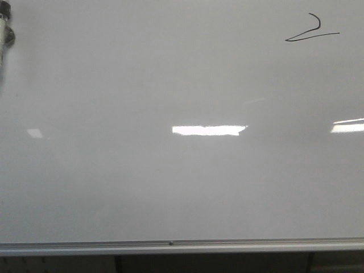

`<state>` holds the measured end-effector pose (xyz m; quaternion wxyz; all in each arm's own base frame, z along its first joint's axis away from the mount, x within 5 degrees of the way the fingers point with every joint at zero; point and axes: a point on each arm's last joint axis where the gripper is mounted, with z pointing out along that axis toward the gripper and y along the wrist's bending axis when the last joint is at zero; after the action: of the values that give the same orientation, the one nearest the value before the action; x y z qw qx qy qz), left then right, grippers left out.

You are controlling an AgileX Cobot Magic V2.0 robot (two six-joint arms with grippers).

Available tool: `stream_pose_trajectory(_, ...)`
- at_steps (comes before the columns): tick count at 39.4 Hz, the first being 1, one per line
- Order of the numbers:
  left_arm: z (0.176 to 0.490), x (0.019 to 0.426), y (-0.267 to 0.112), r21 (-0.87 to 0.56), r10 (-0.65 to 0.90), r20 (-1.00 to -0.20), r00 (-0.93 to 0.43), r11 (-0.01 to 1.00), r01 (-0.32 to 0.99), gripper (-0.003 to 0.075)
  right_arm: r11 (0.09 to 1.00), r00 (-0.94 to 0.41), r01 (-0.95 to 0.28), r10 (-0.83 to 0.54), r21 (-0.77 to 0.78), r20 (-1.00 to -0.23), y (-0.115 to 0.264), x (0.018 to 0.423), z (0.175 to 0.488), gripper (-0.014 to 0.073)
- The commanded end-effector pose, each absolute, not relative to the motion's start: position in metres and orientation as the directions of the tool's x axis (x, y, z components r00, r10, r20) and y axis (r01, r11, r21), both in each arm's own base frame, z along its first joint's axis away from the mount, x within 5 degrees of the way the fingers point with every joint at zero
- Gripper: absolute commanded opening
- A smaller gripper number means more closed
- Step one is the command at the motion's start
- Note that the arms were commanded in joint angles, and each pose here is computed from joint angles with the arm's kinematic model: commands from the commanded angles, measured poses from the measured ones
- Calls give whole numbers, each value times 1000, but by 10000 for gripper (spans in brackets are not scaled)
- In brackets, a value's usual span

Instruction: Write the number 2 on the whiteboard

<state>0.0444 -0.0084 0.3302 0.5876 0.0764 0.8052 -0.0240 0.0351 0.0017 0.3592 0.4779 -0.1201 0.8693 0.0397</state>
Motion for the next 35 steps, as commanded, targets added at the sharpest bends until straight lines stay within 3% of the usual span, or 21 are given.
stream_pose_trajectory(1,325,46,-7,58,75,-988,-135,991,122,-20,969,-446,-241,-159,-52,-881,2,38,370,-69)
stream_pose_trajectory(17,236,50,-4,59,50,-990,133,996,63,-20,969,-446,-241,-159,-52,-881,2,38,370,-69)
stream_pose_trajectory(28,212,55,-1,56,54,-984,168,998,3,-20,969,-446,-241,-159,-52,-881,2,38,370,-69)
stream_pose_trajectory(35,213,54,0,56,54,-983,173,998,3,-20,969,-447,-241,-159,-53,-880,2,38,370,-69)
